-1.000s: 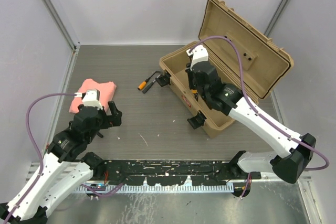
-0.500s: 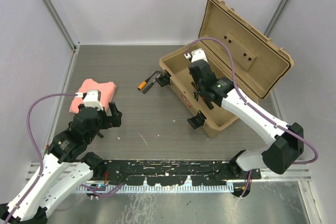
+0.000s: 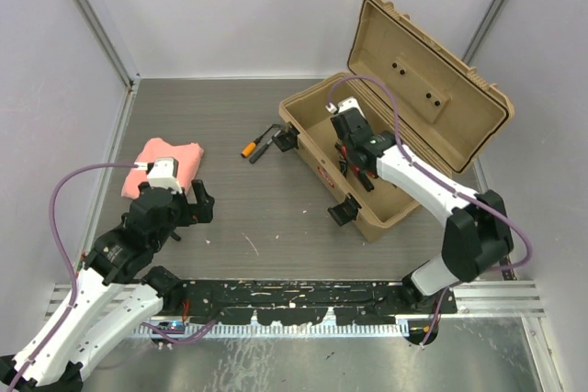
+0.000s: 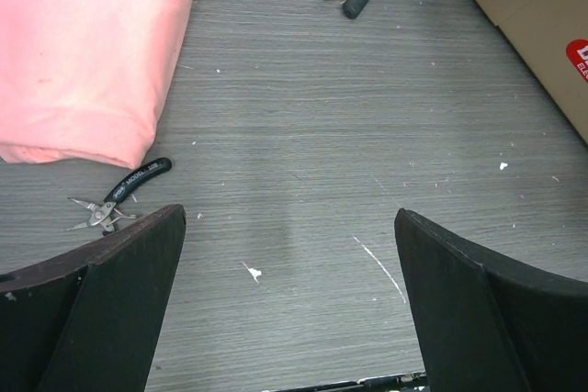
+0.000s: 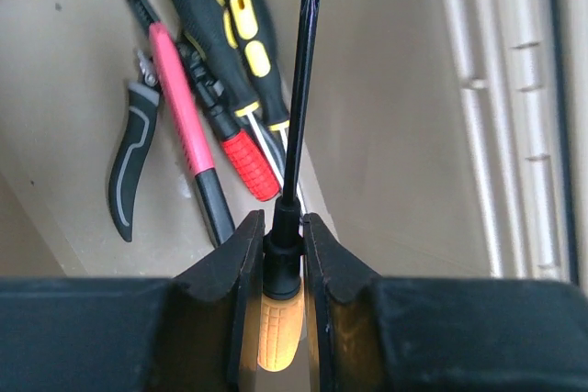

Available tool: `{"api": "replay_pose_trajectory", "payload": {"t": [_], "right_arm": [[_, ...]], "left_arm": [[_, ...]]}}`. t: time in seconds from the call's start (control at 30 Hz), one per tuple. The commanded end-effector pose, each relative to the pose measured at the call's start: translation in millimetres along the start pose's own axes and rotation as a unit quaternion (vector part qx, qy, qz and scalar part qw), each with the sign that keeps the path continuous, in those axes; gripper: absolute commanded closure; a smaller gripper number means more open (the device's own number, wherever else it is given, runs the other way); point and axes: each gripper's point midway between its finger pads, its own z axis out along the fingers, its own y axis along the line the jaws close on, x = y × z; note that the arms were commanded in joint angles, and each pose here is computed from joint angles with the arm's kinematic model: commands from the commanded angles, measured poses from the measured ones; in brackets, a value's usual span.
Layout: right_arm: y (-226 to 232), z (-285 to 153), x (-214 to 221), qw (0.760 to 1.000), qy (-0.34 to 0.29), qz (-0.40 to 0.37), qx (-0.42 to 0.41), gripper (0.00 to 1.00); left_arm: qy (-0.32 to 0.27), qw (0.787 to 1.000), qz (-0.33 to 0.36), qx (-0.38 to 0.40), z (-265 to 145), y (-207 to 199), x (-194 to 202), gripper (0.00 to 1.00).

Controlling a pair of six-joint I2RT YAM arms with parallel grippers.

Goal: Pack the tool kit
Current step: Place the screwdriver in the toolbox.

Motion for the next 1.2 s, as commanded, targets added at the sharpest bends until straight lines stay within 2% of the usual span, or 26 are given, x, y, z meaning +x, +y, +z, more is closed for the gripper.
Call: {"api": "replay_pose_trajectory", "payload": {"t": [0.0,0.13,0.27,0.43,0.53,0.67,0.8,0.97,1.17], "right_arm": [[9,17,-4,1.000,0.010,-0.026,-0.009,0.98],[7,38,2,0.999,0.036,-0.024,-0.010,0.98],[15,50,0,0.999,0.028,-0.023,-0.024,0.96],[21,66,4,0.998,0.048,-0.036,-0.024,0.96],[25,75,3,0.998,0.054,-0.036,-0.024,0.91],[35,84,6,0.995,0.077,-0.016,-0.066,0.86],[29,92,7,0.995,0.086,-0.031,-0.047,0.84],[36,92,7,0.994,0.086,-0.028,-0.068,0.64],[27,81,-8,0.996,0.066,-0.019,-0.063,0.54]], "left_arm": [[-0.027,0.999,-0.013,0.012,0,-5,-12,0.02],[-0.026,1.000,-0.016,0.008,0,-4,-11,0.02],[-0.025,1.000,-0.018,0.005,1,-3,-10,0.02],[-0.020,1.000,-0.018,0.007,2,-4,-9,0.02],[-0.017,1.000,-0.015,0.007,2,-5,-8,0.02],[-0.013,1.000,-0.013,0.006,3,-5,-7,0.02],[-0.012,1.000,-0.013,0.008,3,-6,-7,0.02],[-0.010,1.000,-0.012,0.008,4,-6,-6,0.02],[0.000,1.000,-0.009,0.007,5,-7,-3,0.02]]}}
